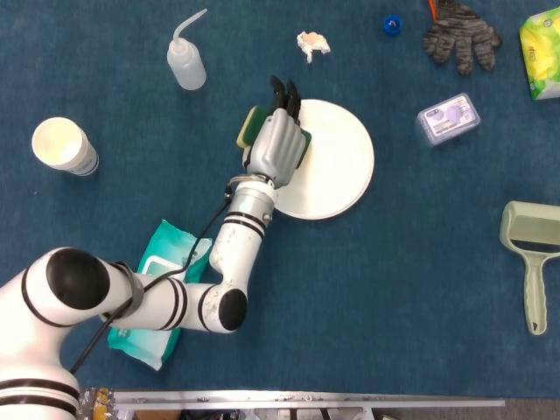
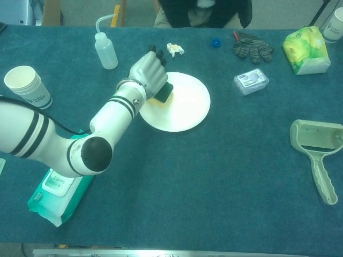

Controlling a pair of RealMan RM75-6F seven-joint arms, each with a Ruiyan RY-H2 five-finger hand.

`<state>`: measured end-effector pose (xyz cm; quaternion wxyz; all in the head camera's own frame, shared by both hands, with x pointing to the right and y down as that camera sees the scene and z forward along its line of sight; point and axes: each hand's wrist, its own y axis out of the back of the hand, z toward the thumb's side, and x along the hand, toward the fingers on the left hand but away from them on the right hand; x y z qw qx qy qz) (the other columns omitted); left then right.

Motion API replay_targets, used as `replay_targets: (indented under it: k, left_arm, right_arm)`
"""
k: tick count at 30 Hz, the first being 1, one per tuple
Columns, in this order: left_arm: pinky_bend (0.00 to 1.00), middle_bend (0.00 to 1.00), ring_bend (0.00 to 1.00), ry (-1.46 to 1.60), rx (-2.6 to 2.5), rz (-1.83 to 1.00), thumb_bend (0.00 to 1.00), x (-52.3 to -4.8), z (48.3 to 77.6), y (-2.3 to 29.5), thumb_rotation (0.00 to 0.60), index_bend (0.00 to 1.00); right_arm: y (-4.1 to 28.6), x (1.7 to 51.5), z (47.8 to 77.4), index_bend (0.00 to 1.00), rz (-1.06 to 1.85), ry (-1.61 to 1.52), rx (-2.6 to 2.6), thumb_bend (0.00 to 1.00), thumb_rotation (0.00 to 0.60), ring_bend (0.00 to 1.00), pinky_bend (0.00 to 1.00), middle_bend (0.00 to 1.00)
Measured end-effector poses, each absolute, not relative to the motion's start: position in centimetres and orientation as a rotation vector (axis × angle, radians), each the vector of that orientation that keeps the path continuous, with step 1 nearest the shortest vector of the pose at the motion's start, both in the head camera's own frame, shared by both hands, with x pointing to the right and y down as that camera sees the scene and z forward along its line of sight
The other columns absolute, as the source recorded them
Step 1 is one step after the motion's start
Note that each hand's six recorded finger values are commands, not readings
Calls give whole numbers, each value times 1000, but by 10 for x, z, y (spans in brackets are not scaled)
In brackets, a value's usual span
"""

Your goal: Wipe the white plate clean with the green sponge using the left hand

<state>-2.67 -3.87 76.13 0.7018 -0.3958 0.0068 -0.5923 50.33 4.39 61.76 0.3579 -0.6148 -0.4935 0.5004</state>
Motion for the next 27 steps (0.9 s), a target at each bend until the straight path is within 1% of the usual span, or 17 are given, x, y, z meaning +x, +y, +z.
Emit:
replay_targets:
  k: [15, 27]
  left_arm:
    - [17, 88, 0, 39, -854, -1375, 298, -62, 759, -50, 596, 473]
    - [18, 87, 0, 127, -904, -1405, 298, -90, 739, -55, 598, 473]
  right_arm:
    - [43, 496, 617, 419, 1282, -1261, -1591, 388, 600, 244, 450, 394]
    - [42, 490, 621, 414, 1273, -1247, -1612, 388, 600, 244, 450, 394]
